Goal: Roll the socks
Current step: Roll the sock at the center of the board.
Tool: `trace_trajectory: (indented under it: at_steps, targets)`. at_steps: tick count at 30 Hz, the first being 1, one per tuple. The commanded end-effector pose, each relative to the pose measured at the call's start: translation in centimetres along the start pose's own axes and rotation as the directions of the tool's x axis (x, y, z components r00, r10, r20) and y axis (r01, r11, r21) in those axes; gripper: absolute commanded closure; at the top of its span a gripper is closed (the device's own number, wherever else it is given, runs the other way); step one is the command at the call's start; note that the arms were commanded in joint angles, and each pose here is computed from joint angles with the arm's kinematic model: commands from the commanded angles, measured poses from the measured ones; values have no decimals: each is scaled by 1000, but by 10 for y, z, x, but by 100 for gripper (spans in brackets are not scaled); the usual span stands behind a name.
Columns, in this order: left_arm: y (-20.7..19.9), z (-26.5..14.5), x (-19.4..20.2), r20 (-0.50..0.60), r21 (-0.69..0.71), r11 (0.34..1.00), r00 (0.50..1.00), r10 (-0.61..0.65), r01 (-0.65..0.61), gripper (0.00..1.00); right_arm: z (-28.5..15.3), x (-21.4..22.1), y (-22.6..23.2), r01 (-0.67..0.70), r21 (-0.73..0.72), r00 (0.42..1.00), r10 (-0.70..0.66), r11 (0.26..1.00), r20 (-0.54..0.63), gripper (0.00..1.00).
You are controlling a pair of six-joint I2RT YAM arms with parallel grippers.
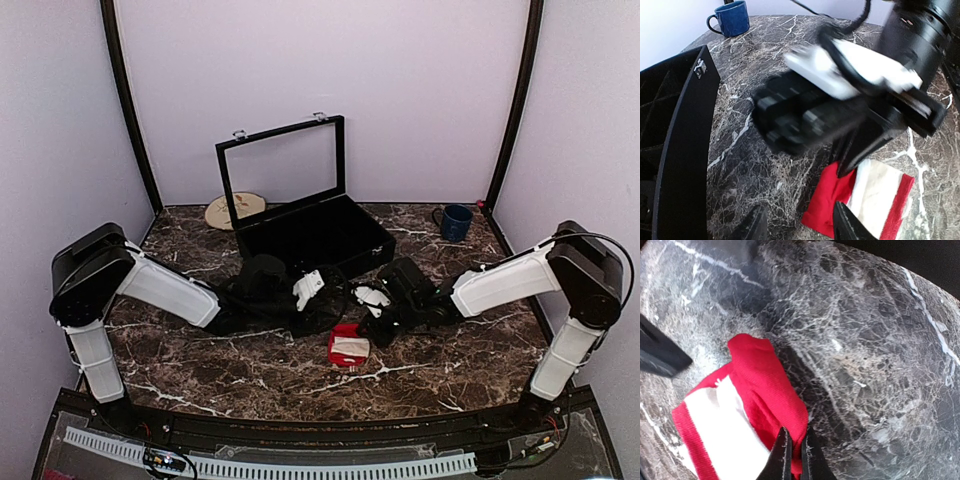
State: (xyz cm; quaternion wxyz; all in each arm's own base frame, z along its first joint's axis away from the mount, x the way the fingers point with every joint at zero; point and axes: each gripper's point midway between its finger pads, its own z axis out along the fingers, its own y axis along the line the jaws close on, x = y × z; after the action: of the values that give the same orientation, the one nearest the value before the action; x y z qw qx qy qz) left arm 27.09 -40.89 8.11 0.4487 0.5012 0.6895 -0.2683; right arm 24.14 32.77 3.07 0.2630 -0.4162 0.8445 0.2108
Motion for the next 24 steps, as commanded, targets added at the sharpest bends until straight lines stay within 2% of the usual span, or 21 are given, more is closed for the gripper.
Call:
trace_trajectory:
  at_steps: [1,3,7,18,24]
  targets:
    - [-8,-10,-11,-37,96,986,990,-136,139,53,-4,-5,3,86,118,996,-90,989,27,100]
    - [-10,-11,-12,-55,126,976,984,-172,177,53,-2,-1,7,114,146,993,-119,983,24,100]
    - [-19,-10,-7,-117,214,941,963,-244,264,53,1,6,29,157,111,986,-162,981,34,100]
    - [-58,-13,21,-291,413,833,920,-263,368,53,6,28,72,246,37,968,-247,969,37,100]
    - [-68,-21,33,-372,486,728,868,-329,484,53,7,35,76,256,29,966,-257,966,38,100]
